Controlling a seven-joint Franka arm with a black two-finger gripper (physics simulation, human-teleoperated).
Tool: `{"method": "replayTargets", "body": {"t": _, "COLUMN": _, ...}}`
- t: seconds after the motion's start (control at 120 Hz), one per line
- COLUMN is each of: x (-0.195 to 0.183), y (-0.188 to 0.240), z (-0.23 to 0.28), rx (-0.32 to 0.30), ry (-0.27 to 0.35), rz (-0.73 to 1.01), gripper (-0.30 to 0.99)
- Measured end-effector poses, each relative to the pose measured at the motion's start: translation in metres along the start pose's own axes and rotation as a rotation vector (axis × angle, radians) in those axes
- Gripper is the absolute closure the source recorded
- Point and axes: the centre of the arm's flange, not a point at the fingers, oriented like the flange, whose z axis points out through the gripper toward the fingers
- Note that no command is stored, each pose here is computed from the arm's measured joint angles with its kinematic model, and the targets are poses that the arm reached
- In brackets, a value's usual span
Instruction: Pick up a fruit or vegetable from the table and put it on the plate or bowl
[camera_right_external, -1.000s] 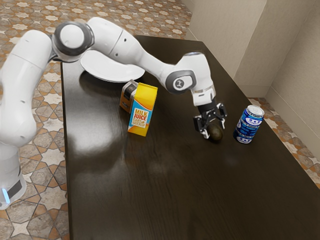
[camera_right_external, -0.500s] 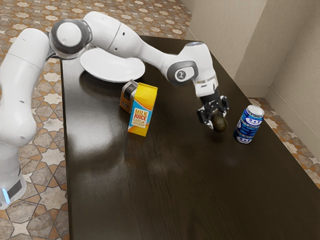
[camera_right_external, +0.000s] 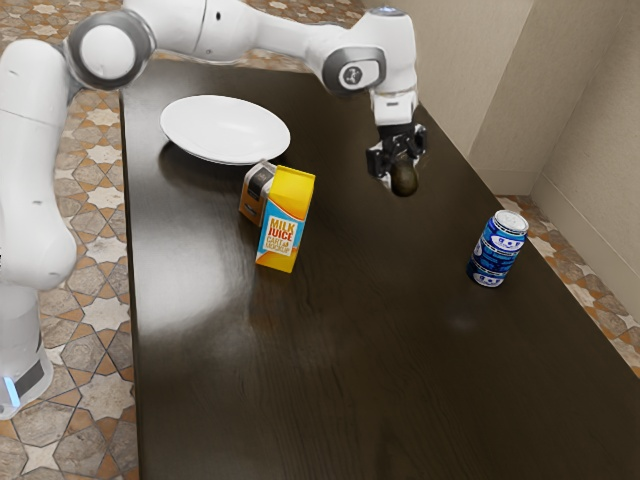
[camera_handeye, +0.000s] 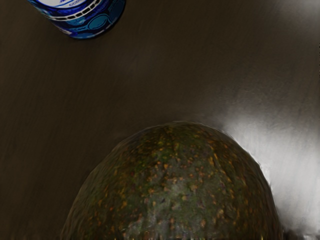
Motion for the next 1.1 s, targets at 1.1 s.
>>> {"method": "replayTargets", "body": {"t": 1.1, "x": -0.308, "y": 0.067, "z": -0.098, "rx": -0.161, "ry": -0.387, "rz": -0.540, "gripper": 0.36}}
